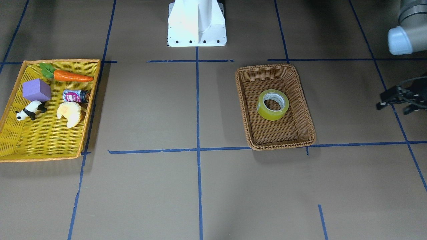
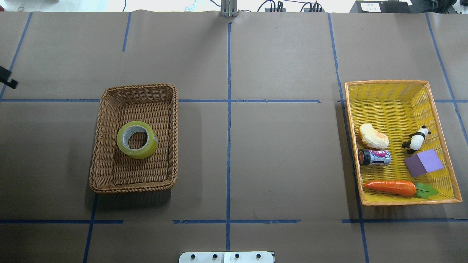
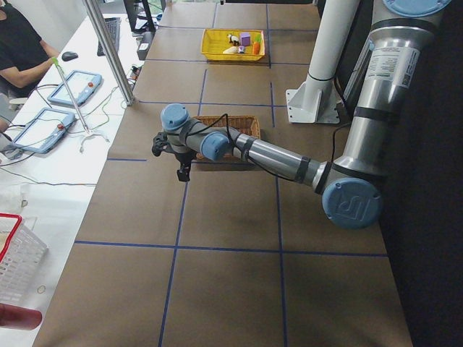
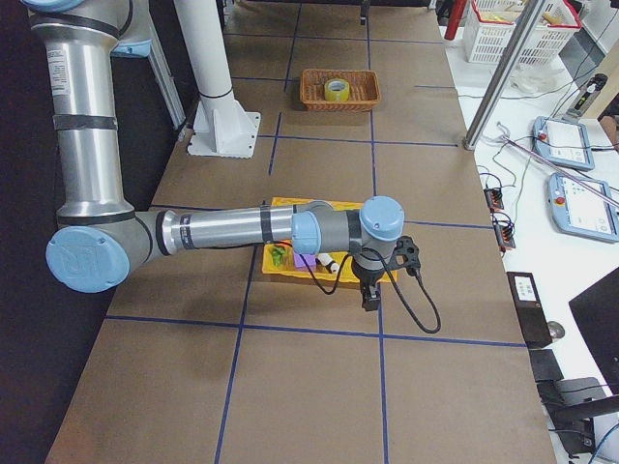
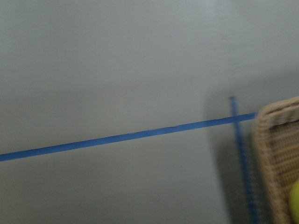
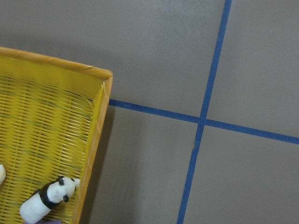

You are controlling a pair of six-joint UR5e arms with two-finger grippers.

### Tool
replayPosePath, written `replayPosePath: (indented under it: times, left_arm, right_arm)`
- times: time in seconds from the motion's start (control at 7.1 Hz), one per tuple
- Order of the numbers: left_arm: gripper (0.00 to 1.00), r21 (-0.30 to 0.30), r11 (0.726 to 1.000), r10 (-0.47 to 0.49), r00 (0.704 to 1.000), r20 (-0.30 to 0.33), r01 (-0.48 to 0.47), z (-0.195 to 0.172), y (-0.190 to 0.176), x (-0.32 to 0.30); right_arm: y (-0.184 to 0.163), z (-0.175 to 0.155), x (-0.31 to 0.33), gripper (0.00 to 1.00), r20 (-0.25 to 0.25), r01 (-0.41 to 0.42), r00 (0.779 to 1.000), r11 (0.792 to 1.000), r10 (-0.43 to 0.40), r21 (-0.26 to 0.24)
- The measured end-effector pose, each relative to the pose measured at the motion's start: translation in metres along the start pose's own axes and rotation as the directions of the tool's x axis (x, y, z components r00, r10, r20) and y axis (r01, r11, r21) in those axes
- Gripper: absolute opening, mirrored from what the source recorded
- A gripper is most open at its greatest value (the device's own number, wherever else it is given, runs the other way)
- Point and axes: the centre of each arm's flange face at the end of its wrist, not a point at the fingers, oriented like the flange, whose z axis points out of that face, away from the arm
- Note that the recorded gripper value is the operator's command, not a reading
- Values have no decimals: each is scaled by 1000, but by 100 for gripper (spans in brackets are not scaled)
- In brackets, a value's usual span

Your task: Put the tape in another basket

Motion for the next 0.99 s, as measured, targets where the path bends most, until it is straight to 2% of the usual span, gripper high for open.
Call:
replayPosePath:
  times: [0.14, 0.42, 0.7, 0.99]
  left_arm:
    - [100, -10, 1000, -2, 1000, 18, 2, 0, 5, -50]
    - [100, -30, 999, 19, 999, 37, -18, 0, 24, -145]
    - [100, -44, 999, 1, 999, 38, 1, -8, 35, -178]
    - [100, -27, 1000, -10, 999, 40, 11, -32, 34, -172]
  right_arm:
    - [5, -1, 1, 100, 11, -7, 1000, 1000, 7, 4]
    - [30, 6, 13, 100, 65, -52, 996, 999, 52, -11]
    - [42, 8, 20, 100, 90, -75, 993, 997, 75, -13]
    - [44, 6, 23, 100, 93, -82, 992, 997, 82, -8]
